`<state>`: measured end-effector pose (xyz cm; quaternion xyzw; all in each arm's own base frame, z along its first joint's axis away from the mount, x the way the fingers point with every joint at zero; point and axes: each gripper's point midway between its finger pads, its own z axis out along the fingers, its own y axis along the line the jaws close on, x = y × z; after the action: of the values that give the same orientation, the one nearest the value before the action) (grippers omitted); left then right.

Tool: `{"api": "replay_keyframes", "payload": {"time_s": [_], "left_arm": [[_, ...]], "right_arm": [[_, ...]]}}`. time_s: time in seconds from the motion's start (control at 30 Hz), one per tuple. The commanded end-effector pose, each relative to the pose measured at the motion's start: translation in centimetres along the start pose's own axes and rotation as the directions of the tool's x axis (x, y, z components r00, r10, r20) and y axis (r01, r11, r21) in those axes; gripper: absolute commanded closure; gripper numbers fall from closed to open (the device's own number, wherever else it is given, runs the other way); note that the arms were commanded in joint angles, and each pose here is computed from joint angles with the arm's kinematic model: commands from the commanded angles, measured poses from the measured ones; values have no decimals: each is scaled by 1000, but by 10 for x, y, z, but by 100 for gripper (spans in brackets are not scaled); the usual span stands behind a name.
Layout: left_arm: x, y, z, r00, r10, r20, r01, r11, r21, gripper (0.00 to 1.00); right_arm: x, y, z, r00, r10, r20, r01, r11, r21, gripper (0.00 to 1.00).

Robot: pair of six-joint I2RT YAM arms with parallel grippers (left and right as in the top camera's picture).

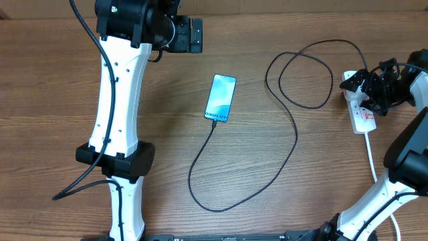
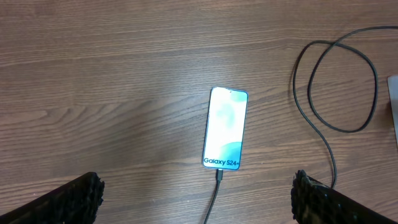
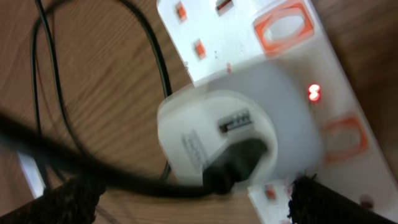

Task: Plug charger to phone and switch on socket

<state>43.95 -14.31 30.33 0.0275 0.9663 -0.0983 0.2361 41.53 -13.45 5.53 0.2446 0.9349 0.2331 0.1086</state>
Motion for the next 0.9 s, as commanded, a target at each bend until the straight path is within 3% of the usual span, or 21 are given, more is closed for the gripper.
{"api": "replay_keyframes", "payload": {"time_s": [0.0,0.2,0.27,0.4,0.87], "left_arm": [[-1,3,1,1000,17,1,-17,1000,-15,0],[-1,3,1,1000,17,1,-17,1000,-15,0],[-1,3,1,1000,17,1,-17,1000,-14,0],[-1,3,1,1000,17,1,-17,1000,-14,0],[-1,3,1,1000,17,1,-17,1000,-15,0]], "right_arm": [[-25,15,-58,992,-11,125,11,1000,1,0],[-24,51,-163,967,-13,255,12,1000,7,0],[-12,78,-211,948,-43,317,44,999,4,0],[0,113,-260,900,-110,422,127,992,-11,0],[11,123,-278,876,-135,463,151,989,2,0]]}}
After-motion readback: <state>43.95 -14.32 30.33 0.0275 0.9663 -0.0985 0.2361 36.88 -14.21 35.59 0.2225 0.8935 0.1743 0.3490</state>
